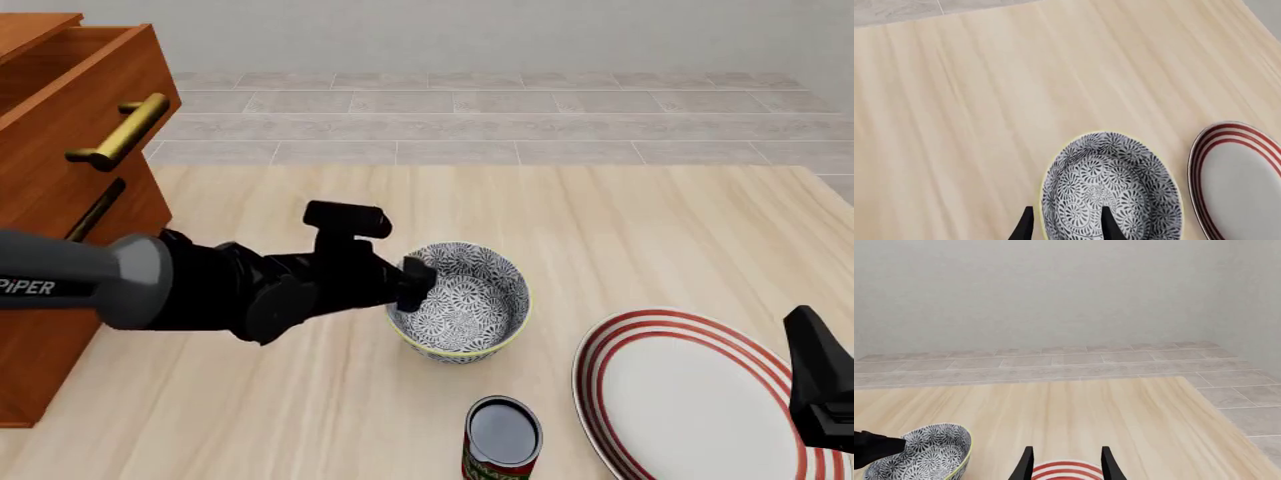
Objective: Put the bowl on top of the cabinet.
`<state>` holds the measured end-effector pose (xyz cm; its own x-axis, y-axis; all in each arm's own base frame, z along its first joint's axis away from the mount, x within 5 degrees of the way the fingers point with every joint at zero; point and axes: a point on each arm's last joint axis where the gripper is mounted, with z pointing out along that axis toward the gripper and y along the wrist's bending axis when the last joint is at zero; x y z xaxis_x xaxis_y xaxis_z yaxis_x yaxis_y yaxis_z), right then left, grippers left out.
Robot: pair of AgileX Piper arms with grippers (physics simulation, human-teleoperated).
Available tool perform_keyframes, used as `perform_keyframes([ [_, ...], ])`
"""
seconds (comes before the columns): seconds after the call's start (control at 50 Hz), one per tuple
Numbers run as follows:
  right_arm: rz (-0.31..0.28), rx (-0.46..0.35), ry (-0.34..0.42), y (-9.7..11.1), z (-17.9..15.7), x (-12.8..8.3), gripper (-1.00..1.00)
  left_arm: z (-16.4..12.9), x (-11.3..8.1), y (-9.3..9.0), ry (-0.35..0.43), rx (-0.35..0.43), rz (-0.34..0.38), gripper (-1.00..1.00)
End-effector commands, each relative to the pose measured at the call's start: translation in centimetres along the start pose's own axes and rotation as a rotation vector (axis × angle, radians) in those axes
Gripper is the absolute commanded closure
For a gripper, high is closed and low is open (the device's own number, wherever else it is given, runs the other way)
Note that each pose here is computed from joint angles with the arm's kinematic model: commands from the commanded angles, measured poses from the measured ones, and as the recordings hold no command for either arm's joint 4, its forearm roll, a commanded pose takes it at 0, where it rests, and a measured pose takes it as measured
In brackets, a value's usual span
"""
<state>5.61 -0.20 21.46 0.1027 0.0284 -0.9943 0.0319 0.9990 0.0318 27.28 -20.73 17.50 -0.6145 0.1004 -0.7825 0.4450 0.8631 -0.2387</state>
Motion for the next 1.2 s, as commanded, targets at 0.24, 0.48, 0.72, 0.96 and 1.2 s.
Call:
perform_keyframes([
  [0.24,0.005,0.0,0.003,0.0,0.0,0.0,-1.0,1.0,-0.8,0.2,-0.003,-0.01,0.001,-1.0],
  [0.48,0.006,0.003,0.004,0.0,0.0,0.0,-1.0,2.0,-0.5,0.0,0.009,-0.007,0.0,-1.0],
  [0.72,0.008,0.005,0.006,0.0,0.0,0.0,-1.0,2.6,-0.5,0.1,0.012,-0.01,0.0,-1.0],
  [0.96,0.008,0.006,0.006,0.0,0.1,0.0,-1.0,3.1,-0.4,0.5,0.015,-0.018,-0.006,-1.0],
  [1.2,0.01,0.006,0.008,0.0,0.1,0.0,-1.0,3.9,0.0,0.8,0.022,-0.025,-0.012,-1.0],
])
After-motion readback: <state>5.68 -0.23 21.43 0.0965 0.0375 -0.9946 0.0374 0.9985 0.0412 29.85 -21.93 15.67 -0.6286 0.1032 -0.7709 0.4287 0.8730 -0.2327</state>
